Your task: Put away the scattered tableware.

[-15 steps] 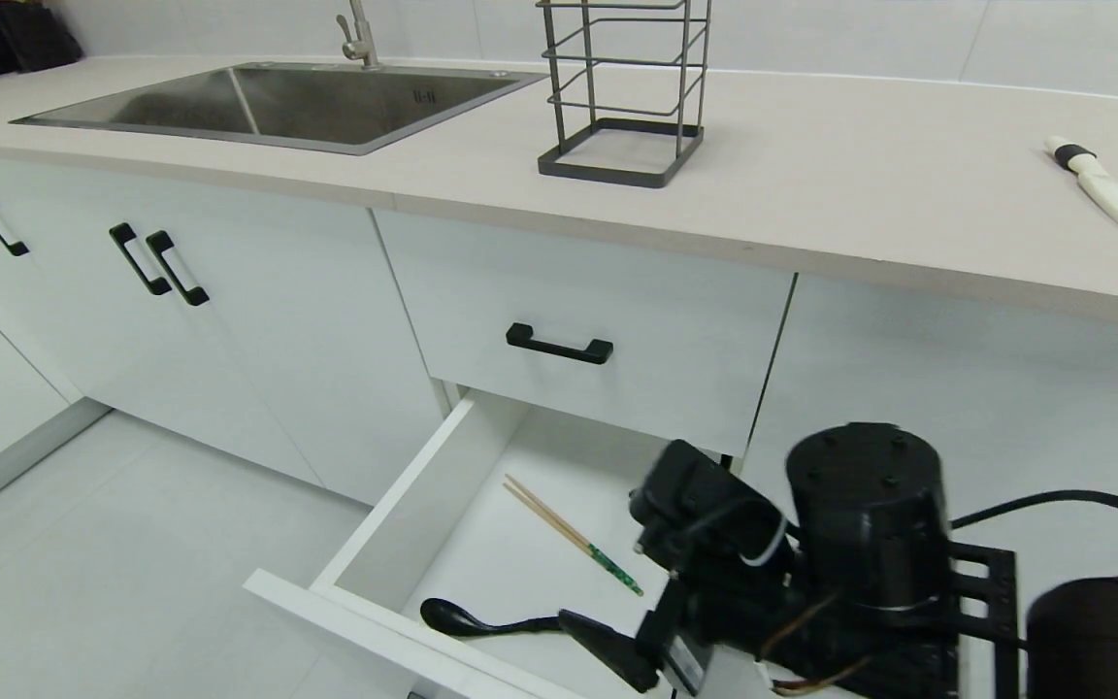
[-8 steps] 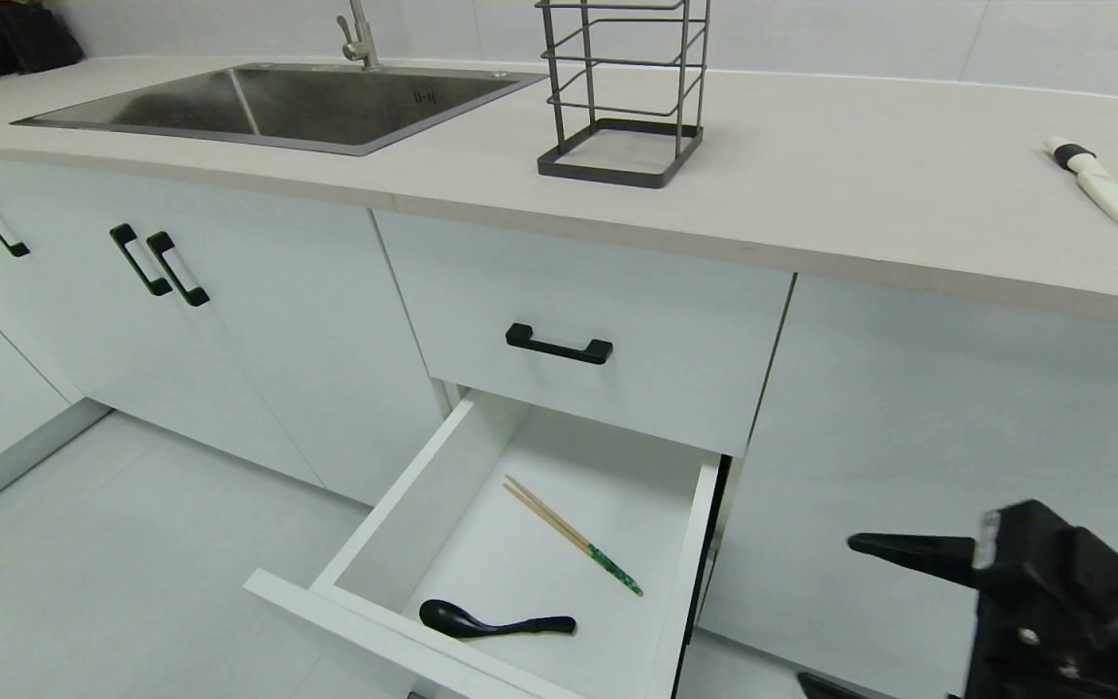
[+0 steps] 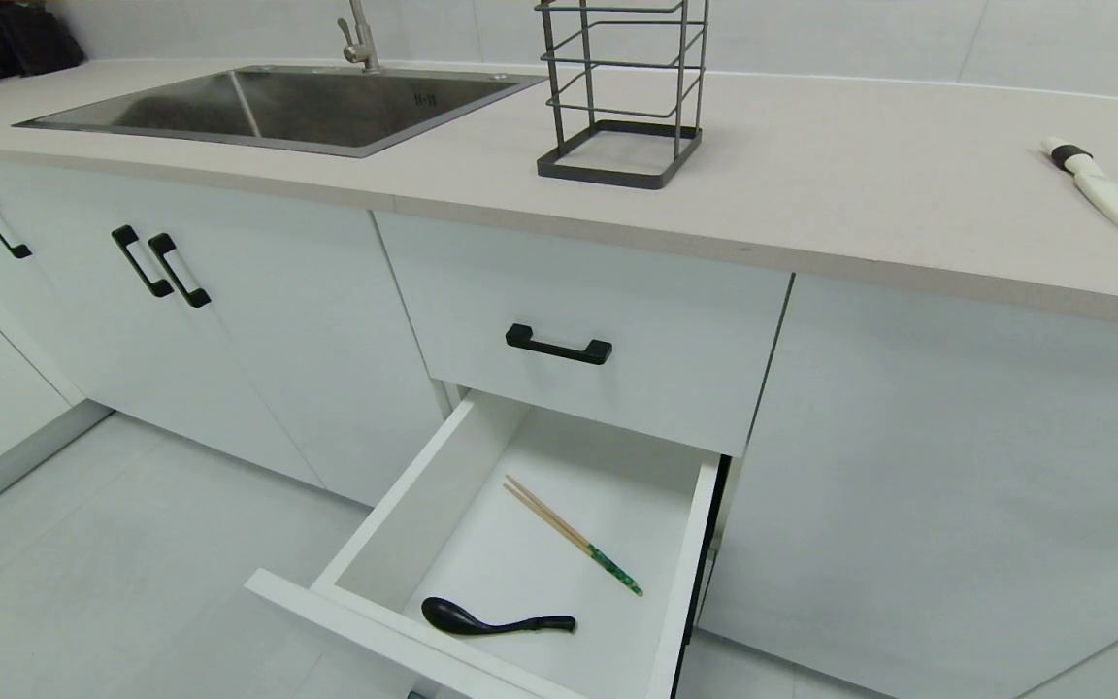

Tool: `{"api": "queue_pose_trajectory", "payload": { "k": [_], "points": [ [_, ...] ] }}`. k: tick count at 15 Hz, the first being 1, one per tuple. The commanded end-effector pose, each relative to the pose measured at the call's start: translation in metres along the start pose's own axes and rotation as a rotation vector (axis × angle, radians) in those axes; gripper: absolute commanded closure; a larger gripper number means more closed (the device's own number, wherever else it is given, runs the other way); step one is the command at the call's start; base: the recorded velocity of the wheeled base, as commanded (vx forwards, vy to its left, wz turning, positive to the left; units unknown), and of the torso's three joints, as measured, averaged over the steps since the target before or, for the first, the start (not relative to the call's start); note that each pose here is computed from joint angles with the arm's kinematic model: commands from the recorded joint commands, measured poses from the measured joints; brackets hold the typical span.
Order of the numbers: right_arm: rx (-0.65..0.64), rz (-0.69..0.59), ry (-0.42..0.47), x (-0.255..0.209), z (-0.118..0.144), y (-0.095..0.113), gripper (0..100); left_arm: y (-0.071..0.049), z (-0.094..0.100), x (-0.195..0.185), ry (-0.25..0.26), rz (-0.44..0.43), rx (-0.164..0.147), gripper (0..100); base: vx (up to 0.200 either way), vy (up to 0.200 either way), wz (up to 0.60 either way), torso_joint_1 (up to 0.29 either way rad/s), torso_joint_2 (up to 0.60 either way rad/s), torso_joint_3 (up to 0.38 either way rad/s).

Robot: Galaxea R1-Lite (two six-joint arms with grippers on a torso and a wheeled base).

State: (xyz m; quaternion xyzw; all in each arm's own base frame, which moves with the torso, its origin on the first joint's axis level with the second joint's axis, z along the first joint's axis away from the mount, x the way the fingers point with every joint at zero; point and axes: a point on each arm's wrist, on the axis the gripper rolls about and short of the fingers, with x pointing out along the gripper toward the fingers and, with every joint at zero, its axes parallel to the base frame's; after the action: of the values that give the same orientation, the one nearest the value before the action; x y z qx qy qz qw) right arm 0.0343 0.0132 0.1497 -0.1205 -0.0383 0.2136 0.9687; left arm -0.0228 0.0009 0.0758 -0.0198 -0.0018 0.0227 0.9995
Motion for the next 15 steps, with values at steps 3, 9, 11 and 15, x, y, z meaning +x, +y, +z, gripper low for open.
{"api": "queue_pose_trajectory", "payload": {
  "k": [3, 9, 11, 15],
  "points": [
    [-0.047, -0.082, -0.168, -0.051, -0.028, 0.02, 0, 0.0, 0.0, 0.0, 0.0, 0.0, 0.0, 0, 0.0, 0.0, 0.0, 0.0, 0.0, 0.0],
    [0.154, -0.298, 0.056, -0.058, -0.065, 0.032, 0, 0.0, 0.0, 0.0, -0.002, 0.003, -0.007, 0, 0.0, 0.0, 0.0, 0.0, 0.0, 0.0],
    [0.199, -0.461, 0.093, -0.059, -0.068, 0.03, 0, 0.0, 0.0, 0.0, -0.002, 0.002, -0.003, 0, 0.0, 0.0, 0.0, 0.0, 0.0, 0.0],
    [0.219, -0.483, 0.086, -0.059, -0.067, 0.029, 0, -0.002, 0.018, -0.002, -0.16, -0.041, 0.076, 0, 0.0, 0.0, 0.0, 0.0, 0.0, 0.0]
  ]
}}
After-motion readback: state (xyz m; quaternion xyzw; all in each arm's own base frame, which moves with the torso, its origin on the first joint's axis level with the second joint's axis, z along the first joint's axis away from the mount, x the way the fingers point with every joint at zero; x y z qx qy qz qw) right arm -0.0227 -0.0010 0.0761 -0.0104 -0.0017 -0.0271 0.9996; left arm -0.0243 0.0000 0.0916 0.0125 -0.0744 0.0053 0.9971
